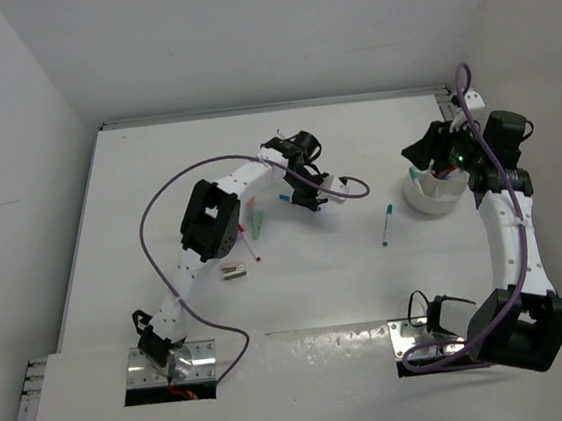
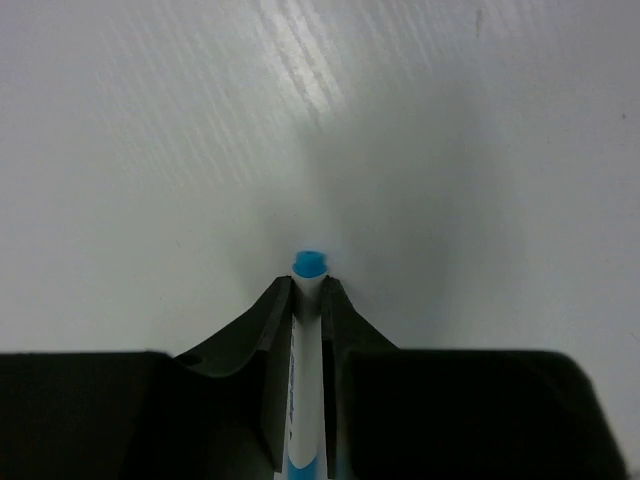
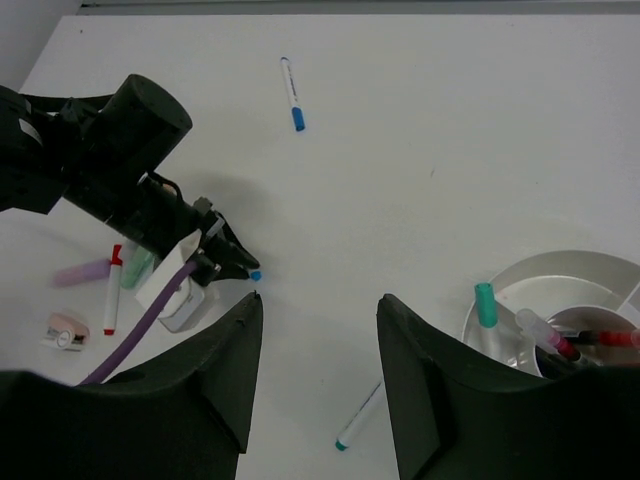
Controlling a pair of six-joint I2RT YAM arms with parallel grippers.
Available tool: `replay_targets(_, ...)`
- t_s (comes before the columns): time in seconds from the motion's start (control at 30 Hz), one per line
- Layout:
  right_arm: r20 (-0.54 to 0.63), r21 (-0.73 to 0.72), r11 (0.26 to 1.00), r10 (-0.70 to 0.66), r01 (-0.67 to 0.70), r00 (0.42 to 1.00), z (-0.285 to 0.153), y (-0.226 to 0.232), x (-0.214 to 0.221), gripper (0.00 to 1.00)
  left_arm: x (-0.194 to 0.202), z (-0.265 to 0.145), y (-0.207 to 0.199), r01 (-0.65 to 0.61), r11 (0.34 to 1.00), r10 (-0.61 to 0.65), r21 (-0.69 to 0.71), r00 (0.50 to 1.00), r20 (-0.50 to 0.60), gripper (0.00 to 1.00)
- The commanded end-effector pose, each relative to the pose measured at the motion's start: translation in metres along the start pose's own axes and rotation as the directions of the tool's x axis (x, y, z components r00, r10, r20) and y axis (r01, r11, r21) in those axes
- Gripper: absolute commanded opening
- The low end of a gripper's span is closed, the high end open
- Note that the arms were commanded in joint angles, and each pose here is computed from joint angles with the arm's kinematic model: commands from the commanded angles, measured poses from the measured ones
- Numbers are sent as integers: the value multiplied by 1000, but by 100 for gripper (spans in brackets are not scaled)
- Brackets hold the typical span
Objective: Sort the stationery into containers
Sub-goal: Pick up the pen from the center of the board.
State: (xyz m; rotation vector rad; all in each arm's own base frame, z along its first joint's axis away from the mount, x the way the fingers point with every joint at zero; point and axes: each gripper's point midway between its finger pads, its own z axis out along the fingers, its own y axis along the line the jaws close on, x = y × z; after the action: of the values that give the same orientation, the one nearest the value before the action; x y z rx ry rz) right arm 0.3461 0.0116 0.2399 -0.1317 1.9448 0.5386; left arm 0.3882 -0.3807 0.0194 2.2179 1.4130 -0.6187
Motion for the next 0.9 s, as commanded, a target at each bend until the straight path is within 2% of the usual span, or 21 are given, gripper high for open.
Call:
replay_targets(0.0,43,-20,999,-31,32,999,-6,7,-18,49,15,20,-40,-12,988,23,153,997,-69,15)
replay_targets(0.2,44,-43,999,3,-1,999,-8,14,-22,48,8,12,-71,-63,985,82,160,990,-112,1)
replay_targets(0.27,23,-66,996,55,-53,998,-7,20,-17,48,0,6,-64,-143,986,152,83,981,-121,0)
replay_targets(0.3,5,-87,993,79,-79,997,-6,25,-12,48,-22,-11,-62,-216,976,217,29,970,-113,0)
replay_targets(0.37,-53,-120,982,137,-142,989,-4,37,2,48,-23,-5,-80,-337,941,335,16,928,-162,0)
replay_targets(0.4,-76,-136,978,152,-161,985,-2,42,8,49,-40,-25,-78,-411,911,399,-38,900,-178,0)
replay_targets(0.43,-103,-157,970,173,-188,980,-1,48,15,50,-49,-28,-77,-472,878,452,-78,872,-189,0)
replay_targets(0.47,-146,-181,960,187,-212,971,2,59,27,51,-54,-32,-96,-541,839,519,-63,830,-204,0)
replay_targets(0.53,-210,-231,939,205,-253,956,7,80,42,56,-69,-39,-103,-614,784,589,-93,782,-203,0)
replay_targets(0.77,-382,-312,892,198,-328,902,29,134,85,69,-131,-43,-142,-711,696,690,-97,700,-184,0)
replay_targets(0.87,-438,-315,883,191,-348,879,41,142,96,71,-152,-45,-155,-724,682,708,-102,689,-159,0)
